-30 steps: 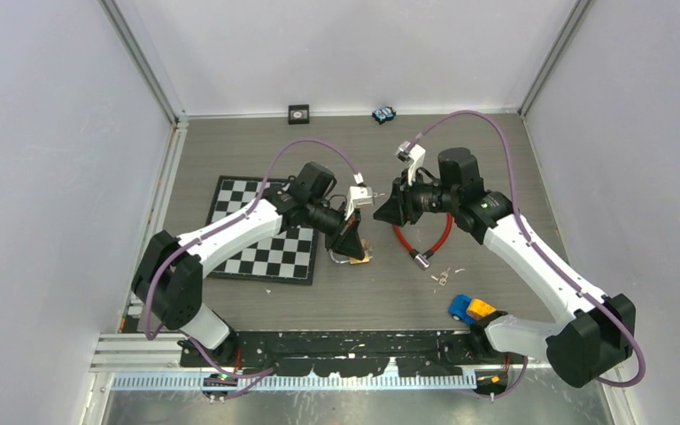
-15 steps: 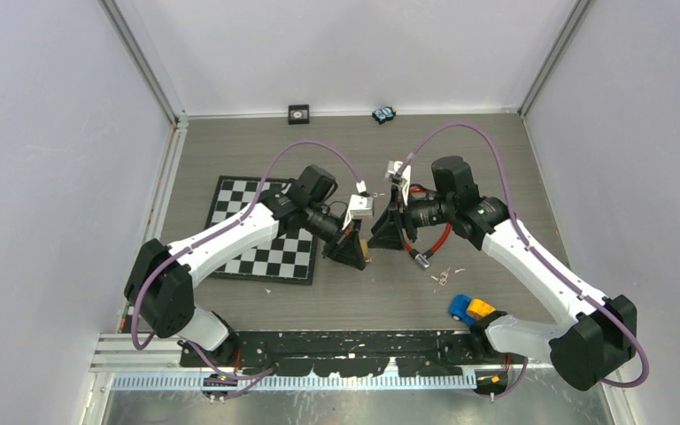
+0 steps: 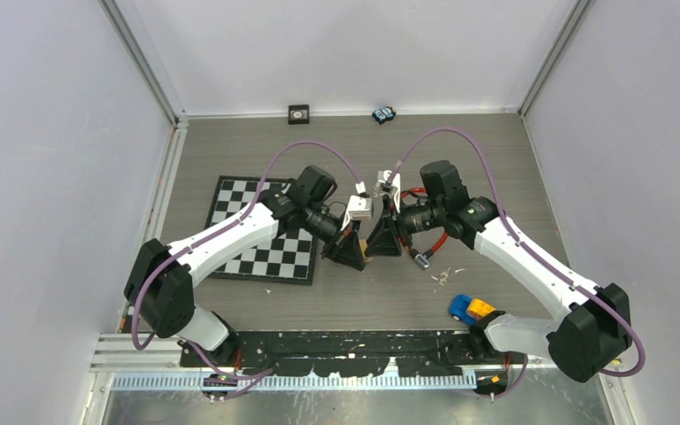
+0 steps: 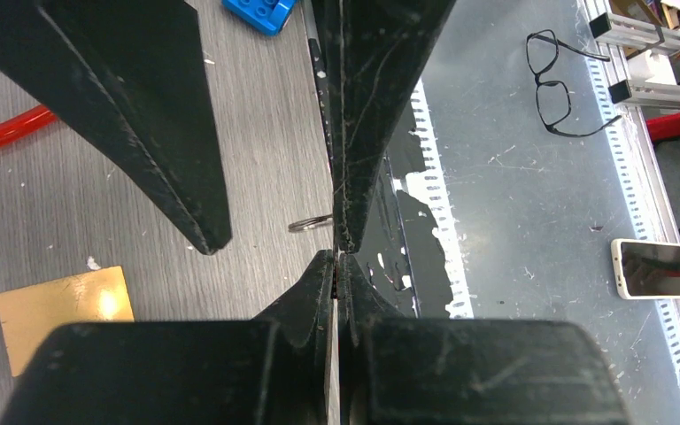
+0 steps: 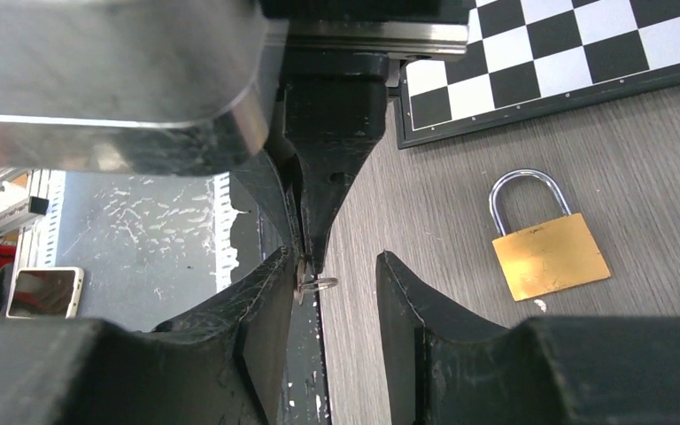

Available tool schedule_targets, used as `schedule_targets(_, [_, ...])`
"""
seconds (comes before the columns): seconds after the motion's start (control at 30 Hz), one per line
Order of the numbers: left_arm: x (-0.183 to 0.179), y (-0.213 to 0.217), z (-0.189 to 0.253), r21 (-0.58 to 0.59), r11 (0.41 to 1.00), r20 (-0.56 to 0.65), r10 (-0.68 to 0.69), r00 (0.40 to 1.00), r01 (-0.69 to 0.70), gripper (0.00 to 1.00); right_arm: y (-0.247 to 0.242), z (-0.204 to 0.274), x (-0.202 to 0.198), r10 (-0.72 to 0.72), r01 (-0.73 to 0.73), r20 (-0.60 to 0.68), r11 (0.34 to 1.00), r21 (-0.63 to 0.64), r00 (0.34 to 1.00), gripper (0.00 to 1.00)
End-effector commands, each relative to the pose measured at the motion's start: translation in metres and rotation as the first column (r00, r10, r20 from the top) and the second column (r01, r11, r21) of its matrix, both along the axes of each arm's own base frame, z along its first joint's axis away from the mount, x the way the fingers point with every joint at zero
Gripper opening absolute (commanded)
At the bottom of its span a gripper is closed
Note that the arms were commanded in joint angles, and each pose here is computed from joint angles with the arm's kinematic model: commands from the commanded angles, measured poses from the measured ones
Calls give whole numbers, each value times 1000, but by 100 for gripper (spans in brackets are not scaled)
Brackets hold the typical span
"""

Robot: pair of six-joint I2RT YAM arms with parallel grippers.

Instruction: Unlock with the key

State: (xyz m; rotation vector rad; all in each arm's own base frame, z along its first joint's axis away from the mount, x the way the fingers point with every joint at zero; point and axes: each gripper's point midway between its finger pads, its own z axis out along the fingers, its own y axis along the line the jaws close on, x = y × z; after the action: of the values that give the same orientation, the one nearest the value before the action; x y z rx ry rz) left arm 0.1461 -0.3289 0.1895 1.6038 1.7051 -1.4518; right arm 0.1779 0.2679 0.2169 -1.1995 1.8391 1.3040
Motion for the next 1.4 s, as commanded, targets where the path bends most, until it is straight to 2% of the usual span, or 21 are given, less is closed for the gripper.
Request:
schedule_targets(0.0, [-5,0,20,-61,997,31,-36,999,38,0,4,3,-5,40,-40,15,999,19,999,42])
schedule_targets(0.67, [-3,0,19,-54,998,50,-25,998,28,0,4,-5,-15,75,-75,-18,997,4,997,37])
schedule_targets(0.93, [-2,0,20,-52,998,51,-21,998,23,0,5,-6,-15,77,-77,-18,997,-1,997,32])
schedule_targets(1.37, [-1,0,18,-48,999,49,-14,999,16,0,6,-5,-14,69,-70,-11,998,-6,998,14])
